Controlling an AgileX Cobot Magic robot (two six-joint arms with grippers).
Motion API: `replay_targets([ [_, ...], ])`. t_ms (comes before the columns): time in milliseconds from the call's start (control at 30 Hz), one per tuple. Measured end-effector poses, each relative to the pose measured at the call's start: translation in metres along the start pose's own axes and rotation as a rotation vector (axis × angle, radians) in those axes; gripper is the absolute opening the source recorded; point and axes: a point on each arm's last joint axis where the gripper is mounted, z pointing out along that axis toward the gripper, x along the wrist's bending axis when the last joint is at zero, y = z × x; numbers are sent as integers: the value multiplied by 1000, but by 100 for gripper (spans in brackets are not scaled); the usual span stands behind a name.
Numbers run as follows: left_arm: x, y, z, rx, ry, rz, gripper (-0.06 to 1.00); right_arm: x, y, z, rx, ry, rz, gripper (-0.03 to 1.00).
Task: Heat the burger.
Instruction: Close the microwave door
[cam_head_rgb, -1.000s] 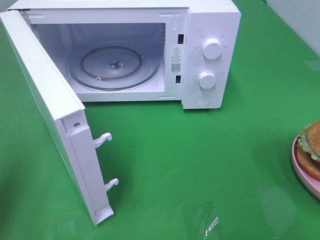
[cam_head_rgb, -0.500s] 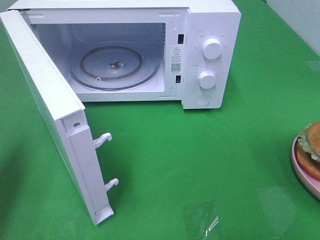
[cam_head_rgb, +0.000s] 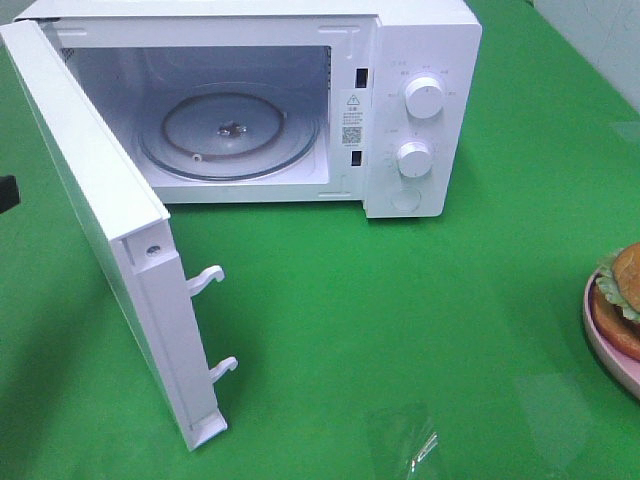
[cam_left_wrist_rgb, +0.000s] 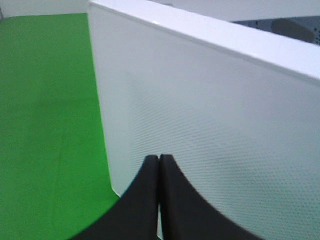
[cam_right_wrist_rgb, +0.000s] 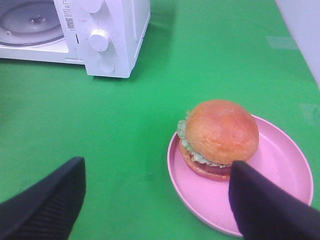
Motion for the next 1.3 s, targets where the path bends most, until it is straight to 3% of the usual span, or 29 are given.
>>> replay_targets([
  [167, -16, -2, 16, 23, -78, 30, 0, 0, 0, 0, 0, 0, 0, 75],
  [700, -49, -15, 45, 54, -189, 37, 0, 0, 0, 0, 0, 0, 0, 75],
  [1300, -88, 9, 113, -22, -248, 18, 0, 0, 0, 0, 0, 0, 0, 75],
])
